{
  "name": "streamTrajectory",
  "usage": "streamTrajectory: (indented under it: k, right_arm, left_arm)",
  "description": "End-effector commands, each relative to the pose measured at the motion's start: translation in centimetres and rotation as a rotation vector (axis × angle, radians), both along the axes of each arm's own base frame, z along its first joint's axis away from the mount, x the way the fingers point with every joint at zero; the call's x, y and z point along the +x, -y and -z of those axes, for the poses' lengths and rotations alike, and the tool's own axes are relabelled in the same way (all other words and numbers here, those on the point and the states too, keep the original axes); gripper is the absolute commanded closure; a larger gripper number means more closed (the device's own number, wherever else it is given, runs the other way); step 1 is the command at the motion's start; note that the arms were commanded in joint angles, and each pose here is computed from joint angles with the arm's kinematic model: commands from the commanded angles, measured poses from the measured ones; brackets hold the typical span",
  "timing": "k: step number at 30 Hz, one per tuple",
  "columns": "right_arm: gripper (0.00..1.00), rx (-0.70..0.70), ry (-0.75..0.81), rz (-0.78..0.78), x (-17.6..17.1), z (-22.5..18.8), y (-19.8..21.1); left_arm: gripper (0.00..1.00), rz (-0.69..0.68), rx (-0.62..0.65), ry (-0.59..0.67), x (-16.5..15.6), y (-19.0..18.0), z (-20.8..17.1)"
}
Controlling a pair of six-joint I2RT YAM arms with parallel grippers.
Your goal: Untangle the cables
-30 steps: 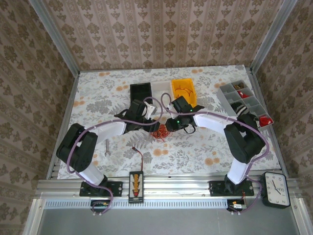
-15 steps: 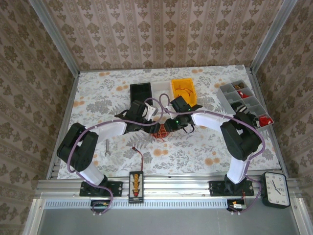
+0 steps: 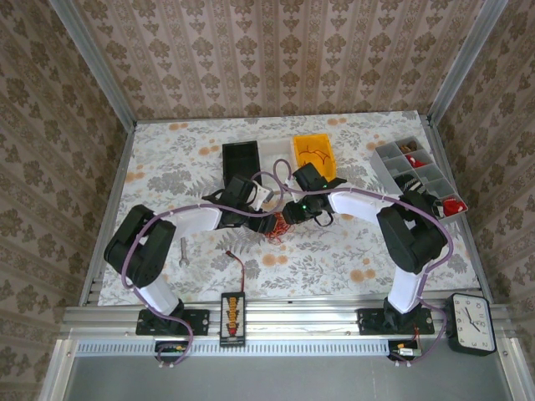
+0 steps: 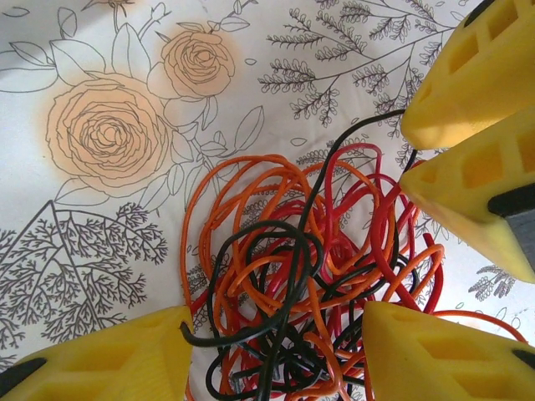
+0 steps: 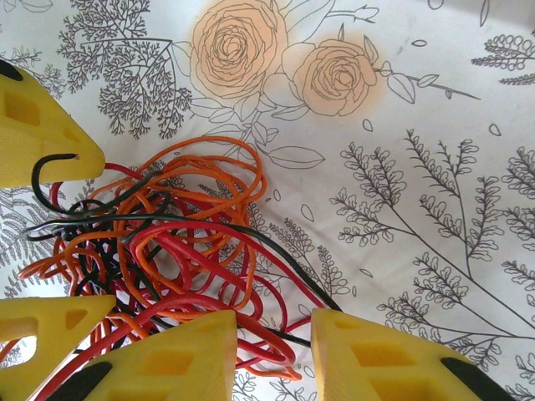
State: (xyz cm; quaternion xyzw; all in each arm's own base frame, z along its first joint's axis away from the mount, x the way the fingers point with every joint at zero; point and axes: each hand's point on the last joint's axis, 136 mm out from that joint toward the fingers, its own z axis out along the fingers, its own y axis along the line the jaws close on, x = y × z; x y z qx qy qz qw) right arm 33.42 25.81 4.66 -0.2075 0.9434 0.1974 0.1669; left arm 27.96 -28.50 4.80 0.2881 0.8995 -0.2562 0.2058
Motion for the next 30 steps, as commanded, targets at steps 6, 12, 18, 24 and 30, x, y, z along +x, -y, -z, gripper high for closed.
streamTrajectory:
  k: [6,12,18,24,30]
  right_arm:
    - [0.68,-0.011,-0.045,-0.009,-0.4,1.8,0.1]
    - [0.78,-0.019,-0.035,0.006,-0.1,1.9,0.5]
    - [0.94,0.024,0.003,0.027,0.2,-0.3,0.8]
    - [1.00,0.047,0.050,0.113,1.1,-2.8,2.3]
    - [1.00,0.108,0.097,0.308,2.7,-5.0,6.4]
  left_arm:
    - [0.44,0.021,0.019,-0.019,-0.5,0.2,0.5]
    - [0.47,0.022,0.024,-0.026,-0.5,0.3,0.9]
    - [0.73,0.024,0.029,-0.044,-0.5,0.5,1.7]
    - [1.00,-0.024,0.059,-0.063,0.1,-0.3,2.9]
    - [1.00,-0.132,0.108,-0.065,1.1,-2.5,4.0]
